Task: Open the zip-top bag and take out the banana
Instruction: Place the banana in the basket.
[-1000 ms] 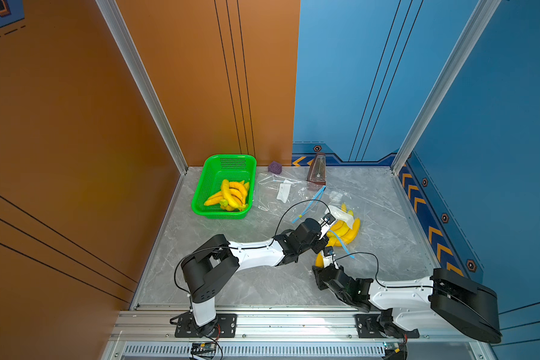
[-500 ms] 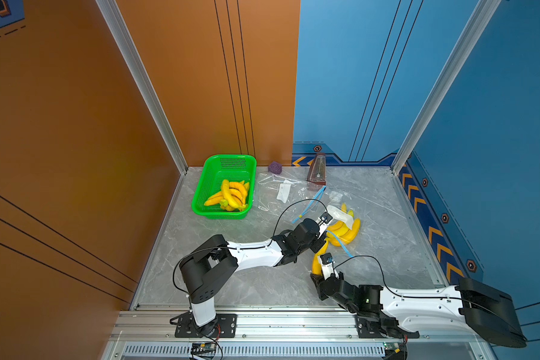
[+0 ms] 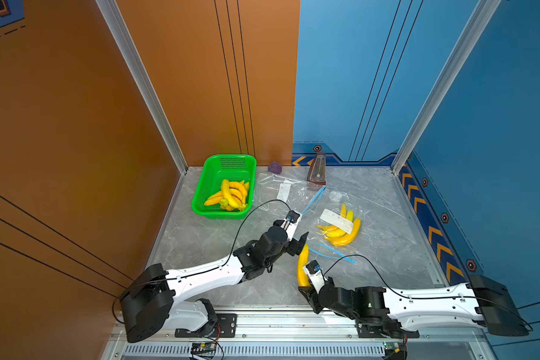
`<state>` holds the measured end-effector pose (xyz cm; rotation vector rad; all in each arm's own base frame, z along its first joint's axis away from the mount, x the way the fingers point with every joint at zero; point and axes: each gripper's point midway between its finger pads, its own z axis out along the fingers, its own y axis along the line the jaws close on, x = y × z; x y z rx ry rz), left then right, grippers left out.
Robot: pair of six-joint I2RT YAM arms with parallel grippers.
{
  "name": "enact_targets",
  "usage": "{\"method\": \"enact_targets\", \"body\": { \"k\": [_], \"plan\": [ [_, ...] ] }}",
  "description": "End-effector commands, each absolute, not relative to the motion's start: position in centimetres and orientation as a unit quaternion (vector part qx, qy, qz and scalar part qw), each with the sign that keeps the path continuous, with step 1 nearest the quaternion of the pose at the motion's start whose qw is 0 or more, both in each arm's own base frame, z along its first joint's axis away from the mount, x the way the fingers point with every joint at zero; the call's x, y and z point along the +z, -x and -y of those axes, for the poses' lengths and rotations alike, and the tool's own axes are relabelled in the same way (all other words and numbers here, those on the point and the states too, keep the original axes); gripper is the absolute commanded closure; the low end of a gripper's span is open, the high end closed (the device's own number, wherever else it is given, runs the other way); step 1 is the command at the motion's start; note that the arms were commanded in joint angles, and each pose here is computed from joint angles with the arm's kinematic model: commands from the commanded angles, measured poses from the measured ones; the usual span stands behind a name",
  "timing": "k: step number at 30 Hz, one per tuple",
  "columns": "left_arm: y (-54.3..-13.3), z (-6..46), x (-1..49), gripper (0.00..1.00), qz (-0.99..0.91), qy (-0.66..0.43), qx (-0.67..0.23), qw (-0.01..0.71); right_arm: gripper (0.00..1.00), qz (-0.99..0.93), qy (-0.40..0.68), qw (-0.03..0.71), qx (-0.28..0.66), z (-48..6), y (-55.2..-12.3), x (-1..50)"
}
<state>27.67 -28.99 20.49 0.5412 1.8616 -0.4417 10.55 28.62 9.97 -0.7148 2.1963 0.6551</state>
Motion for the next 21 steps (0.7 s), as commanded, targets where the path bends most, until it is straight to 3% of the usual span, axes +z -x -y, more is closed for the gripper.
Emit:
{"method": "enact_targets", "body": {
  "k": [1,7,9,21],
  "plan": [
    [-28.5,22.3,20.8,0.18,-0.82,-0.144,-0.124,0.54,0.74,-0.84,0.313,0.364,0.252,-30.0,-10.9,11.5],
    [-27.3,11.2,24.2,0.15,-0.822,-0.011,-0.062,0.566,0.75,-0.826,0.31,0.383,0.274,-32.5,-16.5,15.1],
    [-26.6,9.1,24.8,0.07,-0.818,0.016,-0.059,0.571,0.75,-0.821,0.32,0.385,0.276,-34.2,-18.7,16.4],
    [-24.9,4.8,23.1,0.05,-0.819,0.097,-0.058,0.563,0.75,-0.793,0.389,0.355,0.306,-46.5,-30.2,19.6]
  ]
}}
